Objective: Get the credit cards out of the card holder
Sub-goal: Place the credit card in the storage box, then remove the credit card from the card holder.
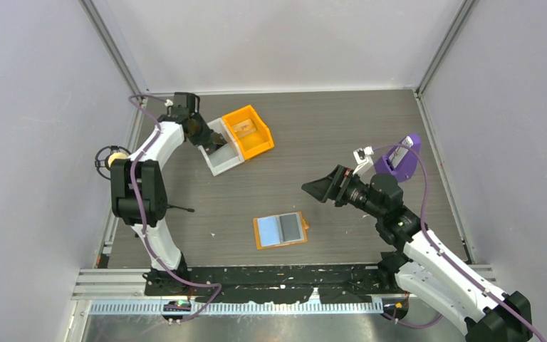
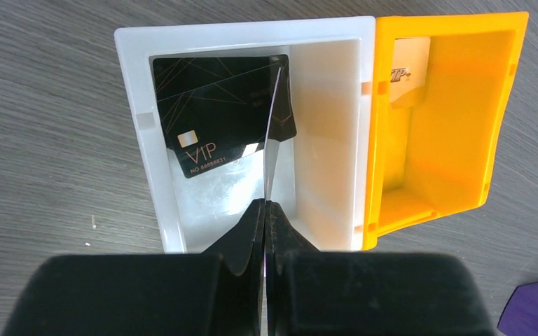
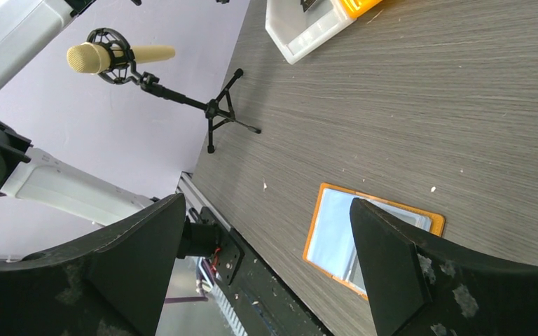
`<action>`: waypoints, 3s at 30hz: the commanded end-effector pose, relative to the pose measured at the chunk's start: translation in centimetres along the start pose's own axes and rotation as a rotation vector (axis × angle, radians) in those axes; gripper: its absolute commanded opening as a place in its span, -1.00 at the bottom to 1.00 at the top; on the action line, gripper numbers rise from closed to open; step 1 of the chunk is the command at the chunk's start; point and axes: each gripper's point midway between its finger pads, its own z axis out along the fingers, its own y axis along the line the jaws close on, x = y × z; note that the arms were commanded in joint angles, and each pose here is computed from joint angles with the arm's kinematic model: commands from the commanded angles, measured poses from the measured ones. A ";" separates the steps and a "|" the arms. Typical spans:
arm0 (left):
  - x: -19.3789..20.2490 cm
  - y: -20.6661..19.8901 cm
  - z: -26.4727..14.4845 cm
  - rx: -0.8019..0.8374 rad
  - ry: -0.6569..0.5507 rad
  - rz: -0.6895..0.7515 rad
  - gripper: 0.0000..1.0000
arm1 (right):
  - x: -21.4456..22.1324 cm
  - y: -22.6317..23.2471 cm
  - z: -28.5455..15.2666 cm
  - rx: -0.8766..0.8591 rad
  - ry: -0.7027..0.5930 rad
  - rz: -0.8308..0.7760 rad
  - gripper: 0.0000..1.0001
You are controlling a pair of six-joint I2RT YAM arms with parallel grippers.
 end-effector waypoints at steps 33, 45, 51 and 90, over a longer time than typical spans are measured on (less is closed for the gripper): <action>-4.2 -0.6 -1.2 -0.099 -0.045 0.091 -0.49 | -0.6 -0.9 0.0 0.045 0.006 -0.059 0.91; 3.9 -6.7 -9.2 0.158 0.095 0.287 -0.43 | 2.9 -4.8 0.3 0.189 0.154 0.024 0.97; 13.9 -8.2 -12.0 0.287 0.229 0.392 -0.42 | 5.2 -6.3 0.1 0.193 0.223 0.038 0.82; 33.1 -2.2 -12.0 0.470 0.380 0.395 -0.66 | 11.7 -3.3 4.7 0.187 0.413 -0.088 0.11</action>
